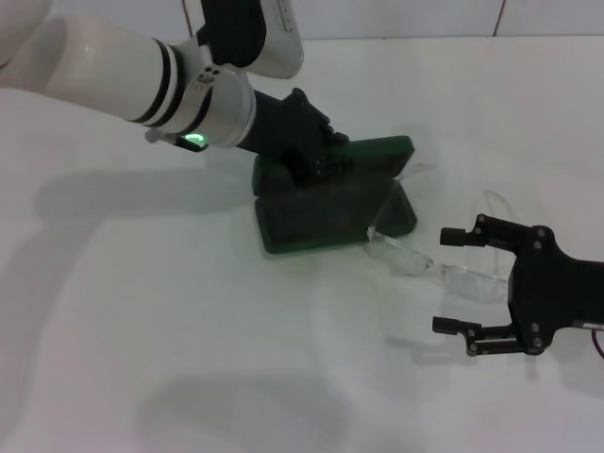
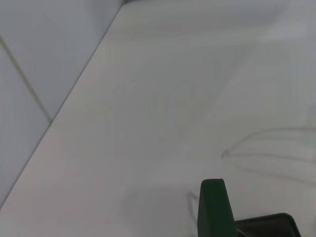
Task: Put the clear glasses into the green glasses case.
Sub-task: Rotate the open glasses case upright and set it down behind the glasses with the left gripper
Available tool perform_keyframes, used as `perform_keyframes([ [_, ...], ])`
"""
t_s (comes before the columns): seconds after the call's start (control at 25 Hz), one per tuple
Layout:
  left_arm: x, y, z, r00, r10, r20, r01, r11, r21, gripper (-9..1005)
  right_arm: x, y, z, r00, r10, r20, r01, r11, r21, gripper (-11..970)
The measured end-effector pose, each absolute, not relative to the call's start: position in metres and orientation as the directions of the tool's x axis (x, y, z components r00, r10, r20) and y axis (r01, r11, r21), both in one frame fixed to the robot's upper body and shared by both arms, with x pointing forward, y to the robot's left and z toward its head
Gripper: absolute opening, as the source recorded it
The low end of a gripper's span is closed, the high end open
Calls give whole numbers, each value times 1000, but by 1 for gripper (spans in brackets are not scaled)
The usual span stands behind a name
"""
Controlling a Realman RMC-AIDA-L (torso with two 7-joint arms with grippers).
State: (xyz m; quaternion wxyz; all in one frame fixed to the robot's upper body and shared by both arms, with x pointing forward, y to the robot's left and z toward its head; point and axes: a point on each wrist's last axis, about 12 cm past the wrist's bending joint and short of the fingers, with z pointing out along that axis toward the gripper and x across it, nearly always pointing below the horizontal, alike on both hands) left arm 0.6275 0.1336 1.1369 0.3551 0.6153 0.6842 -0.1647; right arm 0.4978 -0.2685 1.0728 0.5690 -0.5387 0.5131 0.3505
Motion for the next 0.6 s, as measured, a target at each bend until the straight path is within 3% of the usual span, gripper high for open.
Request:
perform_keyframes([
  [0.6, 624, 123, 1136, 73, 724, -685, 962, 131, 241, 280, 496, -271, 1071, 247, -172, -954, -947, 165, -275, 842],
])
